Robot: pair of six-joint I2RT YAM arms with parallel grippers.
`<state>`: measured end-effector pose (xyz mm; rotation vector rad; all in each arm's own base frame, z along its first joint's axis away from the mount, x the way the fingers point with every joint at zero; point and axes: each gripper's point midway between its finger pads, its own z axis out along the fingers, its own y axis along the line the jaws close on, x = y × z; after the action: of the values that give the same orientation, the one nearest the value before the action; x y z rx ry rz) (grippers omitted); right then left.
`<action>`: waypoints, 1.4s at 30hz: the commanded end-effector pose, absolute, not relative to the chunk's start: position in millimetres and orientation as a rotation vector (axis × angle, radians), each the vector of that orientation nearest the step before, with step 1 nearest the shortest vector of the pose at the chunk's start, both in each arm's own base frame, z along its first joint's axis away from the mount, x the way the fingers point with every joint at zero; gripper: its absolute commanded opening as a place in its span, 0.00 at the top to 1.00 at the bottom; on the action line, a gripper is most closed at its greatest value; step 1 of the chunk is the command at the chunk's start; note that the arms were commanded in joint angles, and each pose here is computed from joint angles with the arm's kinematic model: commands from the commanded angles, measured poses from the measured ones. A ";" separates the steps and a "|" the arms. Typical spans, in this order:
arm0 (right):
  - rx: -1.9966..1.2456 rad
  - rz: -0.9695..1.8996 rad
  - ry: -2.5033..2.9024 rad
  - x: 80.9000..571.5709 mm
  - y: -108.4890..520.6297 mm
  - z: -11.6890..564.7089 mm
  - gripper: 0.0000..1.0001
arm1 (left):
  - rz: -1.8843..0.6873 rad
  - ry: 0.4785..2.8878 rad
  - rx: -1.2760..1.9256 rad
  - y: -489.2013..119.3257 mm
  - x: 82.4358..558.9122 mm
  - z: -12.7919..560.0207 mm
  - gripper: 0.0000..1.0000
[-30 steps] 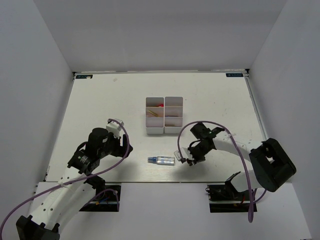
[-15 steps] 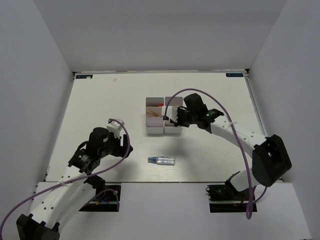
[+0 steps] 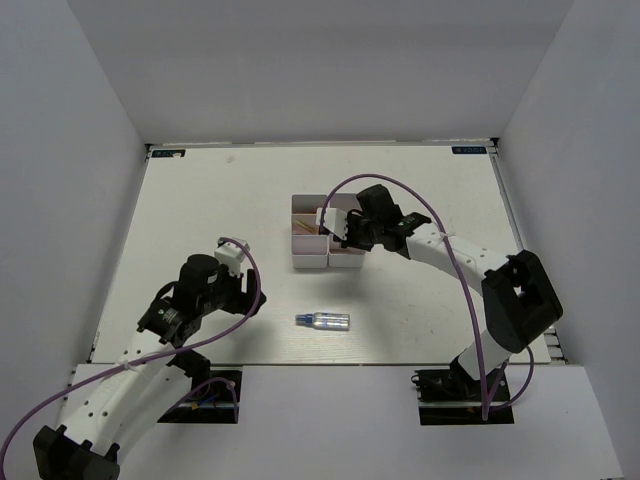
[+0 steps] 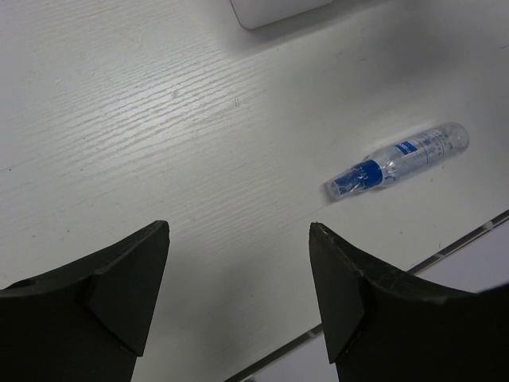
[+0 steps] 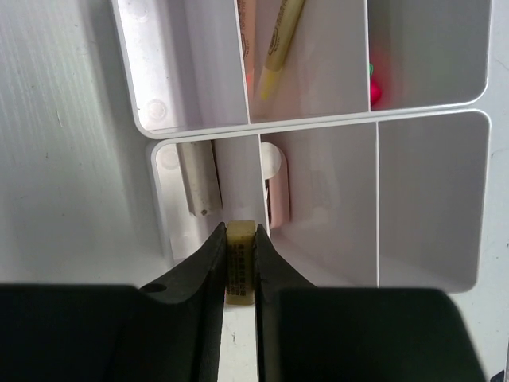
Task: Sort the stationery into containers
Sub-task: Place the stationery in the storage box, then pick up the stationery from the center of the board.
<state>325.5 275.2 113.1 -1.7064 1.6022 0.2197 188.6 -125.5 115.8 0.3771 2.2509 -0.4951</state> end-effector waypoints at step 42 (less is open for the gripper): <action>-1.355 0.260 1.894 221.3 153.8 143.3 0.39 | -0.595 1.825 1.877 -292.4 150.4 113.1 0.04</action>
<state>216.2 167.7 138.2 -1.4470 1.8609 0.3235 143.3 -287.4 121.2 1.6701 1.9526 -0.7226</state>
